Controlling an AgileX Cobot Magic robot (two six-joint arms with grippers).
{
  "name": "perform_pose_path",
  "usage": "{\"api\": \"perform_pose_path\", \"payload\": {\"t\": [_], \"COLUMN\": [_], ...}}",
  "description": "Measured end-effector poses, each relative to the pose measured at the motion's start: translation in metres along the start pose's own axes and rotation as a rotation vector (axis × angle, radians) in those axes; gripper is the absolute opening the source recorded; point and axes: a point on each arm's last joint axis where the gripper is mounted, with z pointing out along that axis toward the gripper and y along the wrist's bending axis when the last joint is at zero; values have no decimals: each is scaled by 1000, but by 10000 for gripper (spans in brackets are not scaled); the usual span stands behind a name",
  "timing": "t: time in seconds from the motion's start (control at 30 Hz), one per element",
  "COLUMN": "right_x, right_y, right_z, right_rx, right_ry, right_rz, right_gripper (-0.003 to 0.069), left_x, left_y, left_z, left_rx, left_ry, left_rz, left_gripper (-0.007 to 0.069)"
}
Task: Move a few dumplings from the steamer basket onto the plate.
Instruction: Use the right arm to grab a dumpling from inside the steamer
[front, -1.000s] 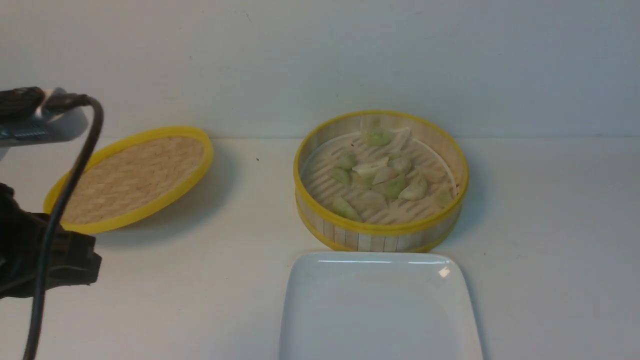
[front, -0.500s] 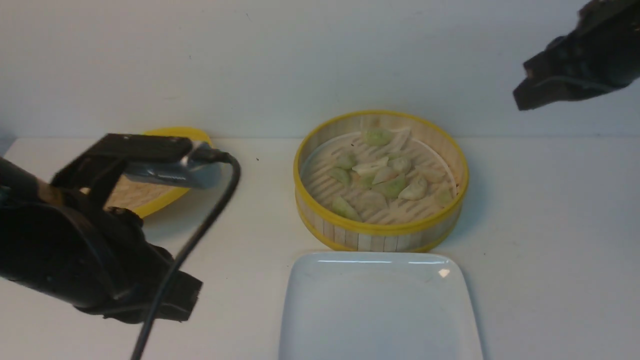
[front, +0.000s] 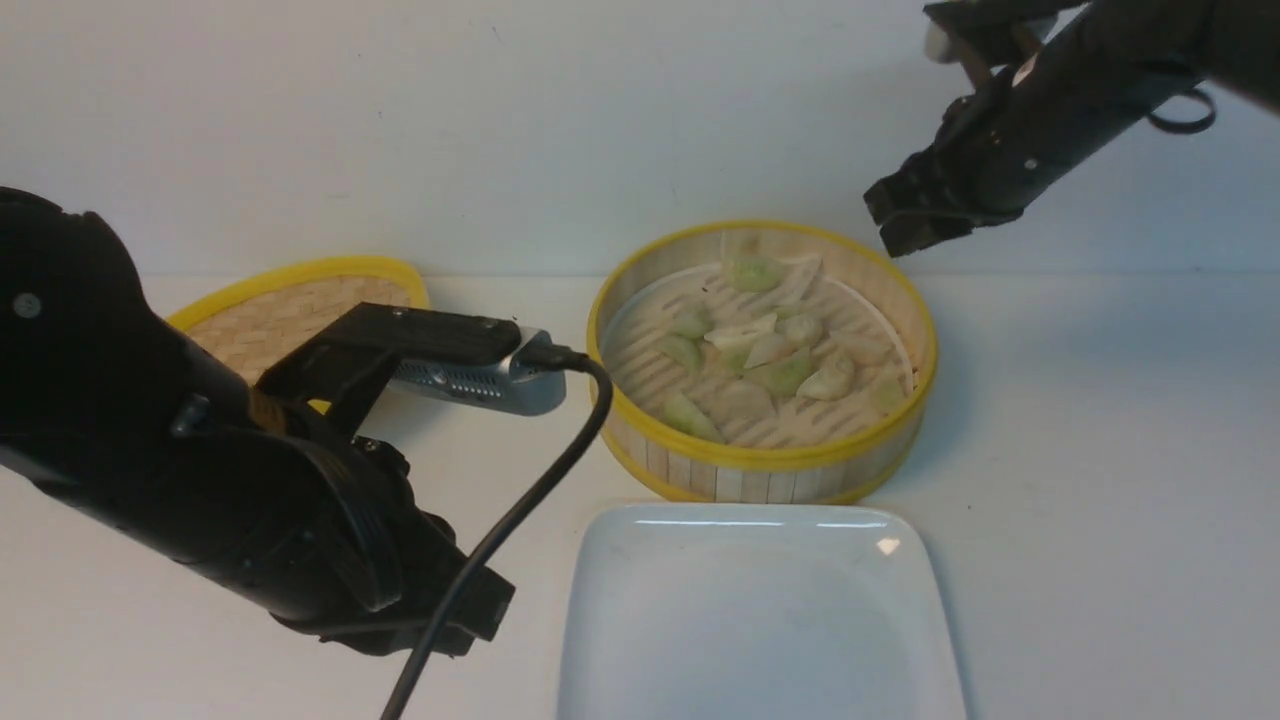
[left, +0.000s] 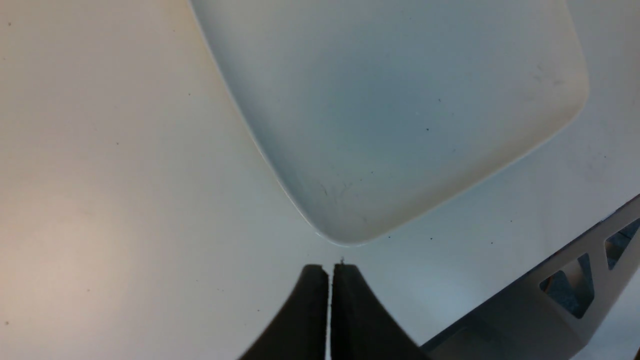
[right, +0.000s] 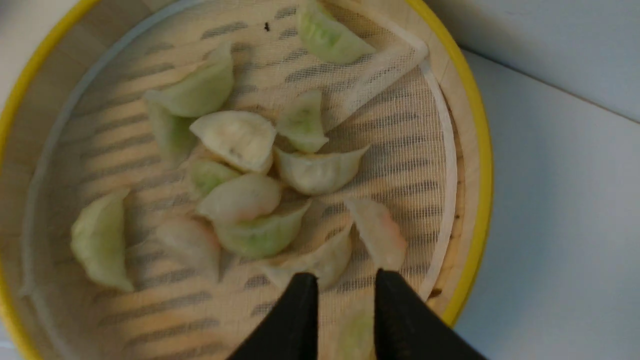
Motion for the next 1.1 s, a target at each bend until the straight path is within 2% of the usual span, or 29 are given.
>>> {"api": "perform_pose_path", "payload": {"t": [0.2,0.33,0.6,0.83,0.93,1.07,1.1], "right_x": [0,8,12,17,17,20,19], "right_y": [-13,-18,-19,-10,-8,-5,-5], "right_z": [62,82,87,100,102,111,110], "right_rx": [-1,15,14,32,51,48,47], "right_ry": [66,126,169,212,221,232,234], "right_rz": [-8,-31,-41,-94,-123,-133,-132], "right_gripper": [309,321,324,324,309,171,167], "left_x": [0,0,0,0,0,0,0], "left_y": [0,0,0,0,0,0,0], "left_z": [0,0,0,0,0,0,0], "left_rx": [0,0,0,0,0,0,-1], "left_ry": [0,0,0,0,0,0,0], "left_rz": [0,0,1,1,1,1,2], "left_gripper": [-6,-6,-6,-6,-6,-6,-6]}}
